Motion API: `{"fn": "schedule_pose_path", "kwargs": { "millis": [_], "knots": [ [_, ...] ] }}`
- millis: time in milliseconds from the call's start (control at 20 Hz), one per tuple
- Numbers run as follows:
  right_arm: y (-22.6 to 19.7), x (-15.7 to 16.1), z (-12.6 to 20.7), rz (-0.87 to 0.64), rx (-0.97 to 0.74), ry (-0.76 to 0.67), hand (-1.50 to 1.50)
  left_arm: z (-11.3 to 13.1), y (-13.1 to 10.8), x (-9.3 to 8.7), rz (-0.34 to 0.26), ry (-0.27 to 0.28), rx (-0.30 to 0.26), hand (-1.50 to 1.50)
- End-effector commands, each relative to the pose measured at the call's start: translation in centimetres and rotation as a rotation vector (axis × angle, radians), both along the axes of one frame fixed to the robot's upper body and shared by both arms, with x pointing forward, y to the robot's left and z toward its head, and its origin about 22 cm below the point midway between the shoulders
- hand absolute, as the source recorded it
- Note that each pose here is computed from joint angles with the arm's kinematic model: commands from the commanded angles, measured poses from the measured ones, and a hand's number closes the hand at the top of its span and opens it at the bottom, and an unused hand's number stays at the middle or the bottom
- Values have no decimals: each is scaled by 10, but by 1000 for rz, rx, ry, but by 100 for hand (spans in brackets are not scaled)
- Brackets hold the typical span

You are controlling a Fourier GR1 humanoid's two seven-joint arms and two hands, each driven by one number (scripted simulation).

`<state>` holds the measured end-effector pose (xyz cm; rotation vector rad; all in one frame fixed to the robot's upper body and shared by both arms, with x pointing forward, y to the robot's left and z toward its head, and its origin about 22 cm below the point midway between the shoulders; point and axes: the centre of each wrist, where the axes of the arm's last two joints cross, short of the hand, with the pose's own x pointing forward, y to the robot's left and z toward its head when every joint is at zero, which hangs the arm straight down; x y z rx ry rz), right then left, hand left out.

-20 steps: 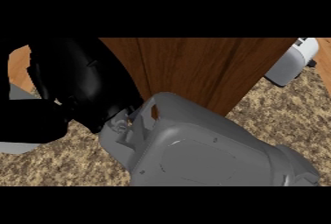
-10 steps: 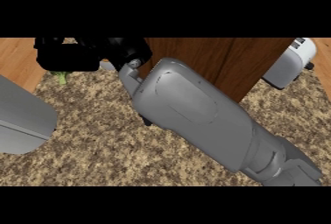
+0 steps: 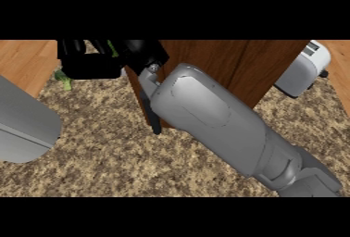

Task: Pick up the wine, place it into the cabinet and close the cabinet

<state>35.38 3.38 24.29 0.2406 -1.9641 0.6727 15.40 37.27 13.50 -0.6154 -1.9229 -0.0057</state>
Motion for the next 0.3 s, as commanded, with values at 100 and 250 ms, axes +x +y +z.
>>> {"fn": "schedule_pose_path", "kwargs": {
  "millis": [100, 250],
  "knots": [
    [-67, 55, -40, -269, -59, 112, 150, 5, -3, 4, 9, 2, 12, 150],
    [-73, 57, -46, -275, -60, 105, 150, 2, -2, 3, 16, 1, -12, 150]
  ]
}}
